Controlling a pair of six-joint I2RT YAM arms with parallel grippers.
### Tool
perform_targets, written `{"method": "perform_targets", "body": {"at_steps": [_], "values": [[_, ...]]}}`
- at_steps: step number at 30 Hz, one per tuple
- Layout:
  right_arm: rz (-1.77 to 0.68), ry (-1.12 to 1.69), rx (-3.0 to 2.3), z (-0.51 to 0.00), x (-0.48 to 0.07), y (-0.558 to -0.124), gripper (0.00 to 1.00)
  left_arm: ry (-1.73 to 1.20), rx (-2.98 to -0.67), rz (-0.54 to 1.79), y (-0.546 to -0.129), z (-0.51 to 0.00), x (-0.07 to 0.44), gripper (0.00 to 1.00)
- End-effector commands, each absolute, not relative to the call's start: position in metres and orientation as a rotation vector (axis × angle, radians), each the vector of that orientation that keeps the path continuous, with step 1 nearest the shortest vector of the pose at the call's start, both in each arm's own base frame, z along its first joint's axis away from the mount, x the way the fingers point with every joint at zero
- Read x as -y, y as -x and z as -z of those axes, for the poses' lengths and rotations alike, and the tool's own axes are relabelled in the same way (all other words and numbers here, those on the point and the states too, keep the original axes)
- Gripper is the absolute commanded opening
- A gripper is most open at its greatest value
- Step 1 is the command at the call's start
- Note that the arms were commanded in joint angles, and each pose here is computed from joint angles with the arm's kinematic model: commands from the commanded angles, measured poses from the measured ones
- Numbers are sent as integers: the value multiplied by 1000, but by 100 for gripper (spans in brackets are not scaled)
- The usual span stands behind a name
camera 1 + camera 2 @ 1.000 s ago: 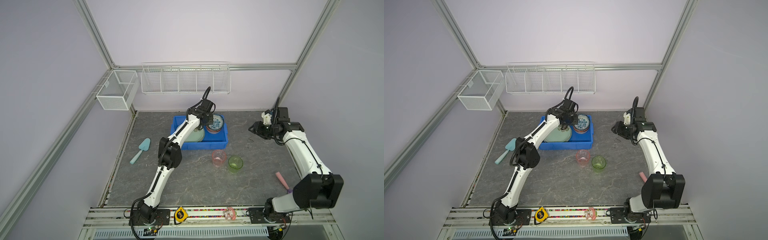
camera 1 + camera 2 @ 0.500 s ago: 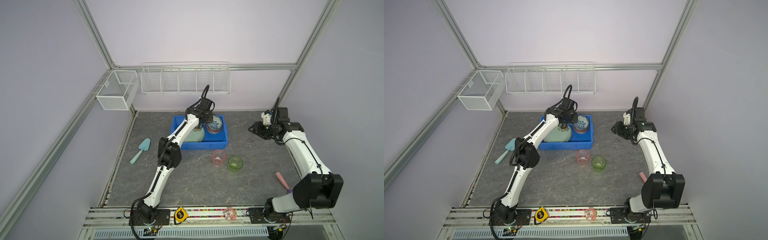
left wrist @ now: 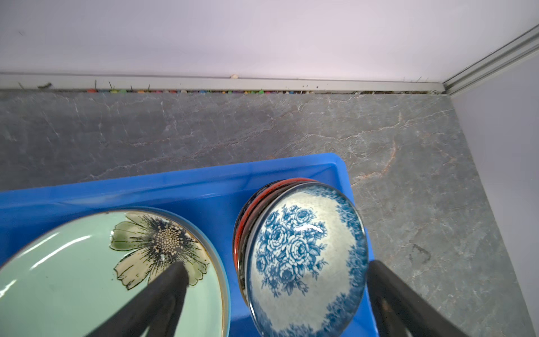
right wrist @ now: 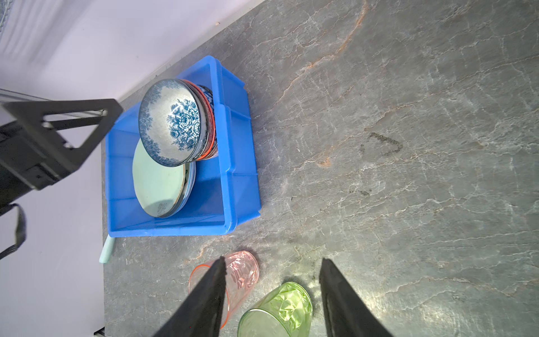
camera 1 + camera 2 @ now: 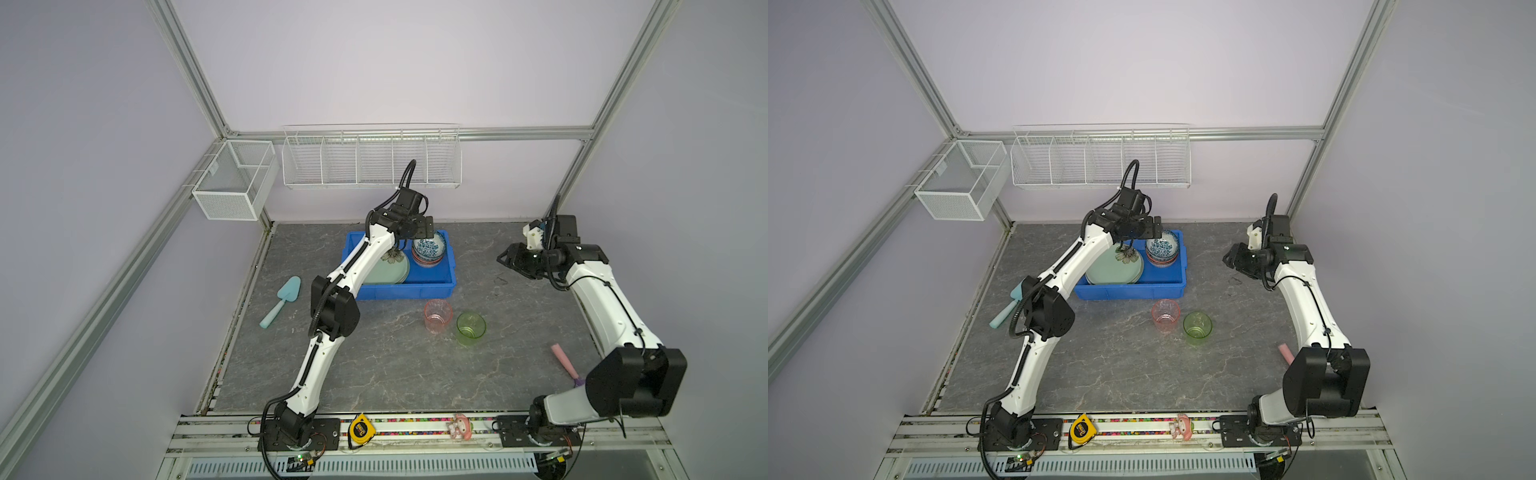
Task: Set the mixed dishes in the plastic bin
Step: 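Lower the floral bowl onto the bowl stack, open and raise the left gripper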
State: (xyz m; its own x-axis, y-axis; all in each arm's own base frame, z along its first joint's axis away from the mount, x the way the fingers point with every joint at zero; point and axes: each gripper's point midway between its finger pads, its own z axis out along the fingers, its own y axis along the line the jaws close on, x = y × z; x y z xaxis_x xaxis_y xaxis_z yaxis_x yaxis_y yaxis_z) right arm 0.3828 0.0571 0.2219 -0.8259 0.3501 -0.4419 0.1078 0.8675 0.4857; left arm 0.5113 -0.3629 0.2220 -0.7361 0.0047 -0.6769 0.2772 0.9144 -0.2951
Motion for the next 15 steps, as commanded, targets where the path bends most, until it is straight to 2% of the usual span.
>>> {"method": "perform_targets", "body": {"at_steps": [1,10,11,14,15], "values": [[-595,-323,-2501,-226,-54,-380,55,-203,-2232,524,-502,-291,350,98],[-608,-292,-2536,-226,-59,-373,59,-199,-2188,526,-477,-322,330,99],[-596,-276,-2549,-224,-60,-371,63,-195,-2188,522,-474,-322,326,98],[-551,-224,-2606,-218,-63,-360,93,-188,-2194,512,-462,-322,316,98],[-537,-205,-2631,-215,-65,-356,99,-183,-2195,509,-459,-322,313,98]]}}
